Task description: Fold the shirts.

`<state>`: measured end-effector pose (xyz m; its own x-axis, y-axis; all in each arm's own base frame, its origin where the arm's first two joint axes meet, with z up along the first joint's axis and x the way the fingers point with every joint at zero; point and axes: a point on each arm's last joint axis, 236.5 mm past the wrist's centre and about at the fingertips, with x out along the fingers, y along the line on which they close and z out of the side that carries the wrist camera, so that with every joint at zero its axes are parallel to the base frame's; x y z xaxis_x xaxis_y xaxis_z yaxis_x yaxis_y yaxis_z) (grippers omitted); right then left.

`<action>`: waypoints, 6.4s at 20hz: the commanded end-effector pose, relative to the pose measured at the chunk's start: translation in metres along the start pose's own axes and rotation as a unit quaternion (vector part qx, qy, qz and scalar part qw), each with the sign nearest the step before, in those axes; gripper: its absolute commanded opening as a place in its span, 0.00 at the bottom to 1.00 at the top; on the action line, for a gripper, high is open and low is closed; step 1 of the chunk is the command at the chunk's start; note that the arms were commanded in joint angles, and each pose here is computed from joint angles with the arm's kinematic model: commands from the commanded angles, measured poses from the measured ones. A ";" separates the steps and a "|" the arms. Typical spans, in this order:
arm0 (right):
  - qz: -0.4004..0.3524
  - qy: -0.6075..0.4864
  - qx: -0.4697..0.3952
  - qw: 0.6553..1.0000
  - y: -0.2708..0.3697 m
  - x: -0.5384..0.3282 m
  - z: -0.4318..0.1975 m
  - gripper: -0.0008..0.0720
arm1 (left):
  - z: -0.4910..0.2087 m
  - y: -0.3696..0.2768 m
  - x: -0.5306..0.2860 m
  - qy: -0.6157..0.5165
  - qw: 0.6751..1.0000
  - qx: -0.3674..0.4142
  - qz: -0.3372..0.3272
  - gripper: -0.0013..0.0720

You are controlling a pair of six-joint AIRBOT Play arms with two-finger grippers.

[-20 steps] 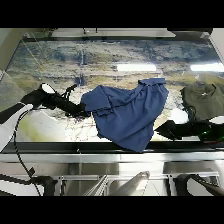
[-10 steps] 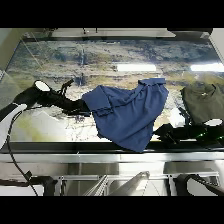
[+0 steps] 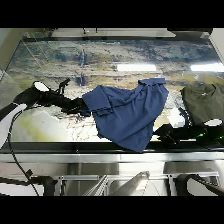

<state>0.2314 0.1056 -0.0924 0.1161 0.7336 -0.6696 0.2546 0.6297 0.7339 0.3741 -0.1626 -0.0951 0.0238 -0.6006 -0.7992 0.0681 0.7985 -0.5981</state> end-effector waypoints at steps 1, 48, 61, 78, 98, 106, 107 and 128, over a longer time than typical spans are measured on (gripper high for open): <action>0.001 0.001 0.001 1.000 0.001 0.000 0.000 0.77 | -0.003 0.000 0.021 0.010 1.000 0.006 0.008 0.77; 0.115 -0.475 -0.444 0.751 0.367 -0.354 -0.012 0.03 | -0.013 -0.251 -0.381 -0.299 0.834 0.182 -0.426 0.04; 0.120 -0.253 -0.321 0.905 0.241 -0.182 0.127 0.03 | 0.069 -0.099 -0.234 -0.221 0.875 0.023 -0.431 0.04; 0.008 -0.061 -0.117 0.991 0.056 -0.076 0.069 0.70 | 0.027 -0.002 -0.116 -0.047 0.995 -0.009 -0.093 0.99; -0.041 -0.122 -0.072 0.989 0.001 -0.048 0.079 0.70 | 0.142 0.009 -0.008 0.012 0.978 0.120 0.172 0.87; -0.079 -0.183 -0.079 0.977 -0.012 -0.060 0.109 0.70 | 0.134 0.022 -0.011 0.031 0.968 0.122 0.217 0.03; -0.085 -0.192 -0.094 0.973 -0.011 -0.064 0.115 0.70 | 0.133 0.018 -0.018 0.029 0.968 0.124 0.216 0.04; 0.003 0.016 -0.080 0.997 0.003 -0.020 0.060 0.34 | 0.096 0.015 -0.029 0.086 0.968 0.108 0.211 0.05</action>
<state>0.2956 0.0688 -0.0879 0.1253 0.7202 -0.6823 0.1020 0.6748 0.7310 0.4746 -0.1388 -0.0744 -0.0515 -0.1971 -0.9790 0.2964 0.9331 -0.2035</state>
